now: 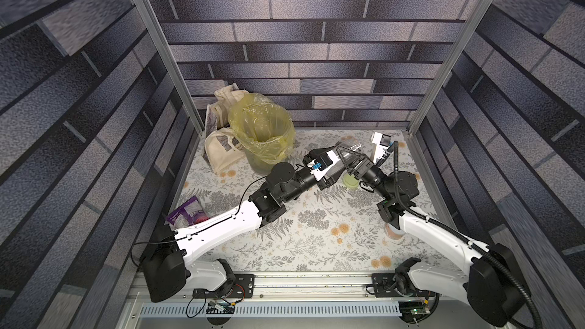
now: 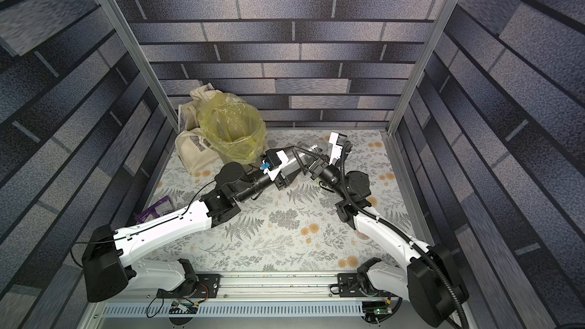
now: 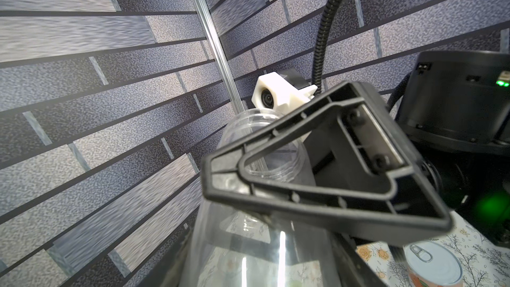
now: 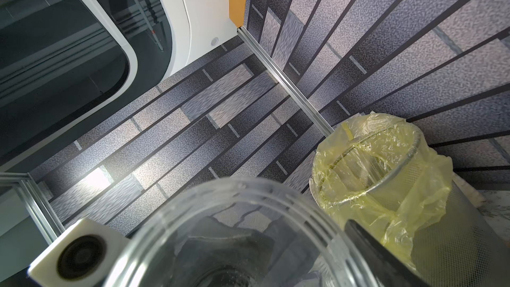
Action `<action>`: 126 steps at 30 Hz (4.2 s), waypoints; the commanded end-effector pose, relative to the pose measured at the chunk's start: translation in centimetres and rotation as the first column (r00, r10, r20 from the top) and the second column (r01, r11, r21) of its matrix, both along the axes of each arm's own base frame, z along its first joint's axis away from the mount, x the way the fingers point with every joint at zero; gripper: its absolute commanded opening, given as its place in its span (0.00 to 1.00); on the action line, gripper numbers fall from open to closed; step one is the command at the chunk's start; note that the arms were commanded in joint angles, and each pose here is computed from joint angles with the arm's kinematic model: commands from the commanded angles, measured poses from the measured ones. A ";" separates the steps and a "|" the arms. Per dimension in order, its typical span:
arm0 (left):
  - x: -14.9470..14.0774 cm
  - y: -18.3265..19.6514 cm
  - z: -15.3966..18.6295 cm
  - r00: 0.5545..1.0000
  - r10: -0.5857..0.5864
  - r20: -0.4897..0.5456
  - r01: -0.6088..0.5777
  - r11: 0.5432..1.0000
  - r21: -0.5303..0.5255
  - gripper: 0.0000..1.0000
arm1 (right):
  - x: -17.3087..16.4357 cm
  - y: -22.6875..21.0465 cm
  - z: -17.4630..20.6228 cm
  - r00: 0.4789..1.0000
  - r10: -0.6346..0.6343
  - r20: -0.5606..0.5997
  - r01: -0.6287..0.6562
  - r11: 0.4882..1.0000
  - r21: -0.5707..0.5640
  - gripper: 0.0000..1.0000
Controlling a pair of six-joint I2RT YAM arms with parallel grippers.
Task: Empty moldy mung beans from jars
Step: Place the jar at the center of the board, then reset both arms
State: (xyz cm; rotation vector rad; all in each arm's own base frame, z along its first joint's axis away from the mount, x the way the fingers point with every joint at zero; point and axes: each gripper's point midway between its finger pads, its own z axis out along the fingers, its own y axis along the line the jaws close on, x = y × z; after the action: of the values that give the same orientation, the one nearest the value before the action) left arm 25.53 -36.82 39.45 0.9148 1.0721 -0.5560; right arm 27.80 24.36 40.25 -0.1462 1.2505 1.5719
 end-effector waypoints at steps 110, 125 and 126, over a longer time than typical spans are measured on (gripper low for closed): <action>7.4 31.1 -10.1 0.446 0.748 -0.492 -0.857 0.516 0.008 1.00 | 5.3 -7.4 -16.8 0.617 -0.628 0.473 0.721 0.211 -0.660 1.00; 9.8 36.5 -19.4 0.315 0.862 -0.396 -0.917 0.384 0.105 1.00 | 7.2 -18.0 -22.4 0.365 -0.696 0.618 0.739 -0.187 -0.647 1.00; 9.9 36.4 -19.9 0.323 0.861 -0.393 -0.912 0.394 0.114 1.00 | 7.6 -18.3 -22.4 0.365 -0.695 0.619 0.730 -0.199 -0.654 1.00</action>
State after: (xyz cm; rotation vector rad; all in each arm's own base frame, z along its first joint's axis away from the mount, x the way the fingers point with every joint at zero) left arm 34.96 -0.48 18.13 -0.1010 1.7817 0.1595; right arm 34.48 7.06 13.42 -0.1928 1.7315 -0.3476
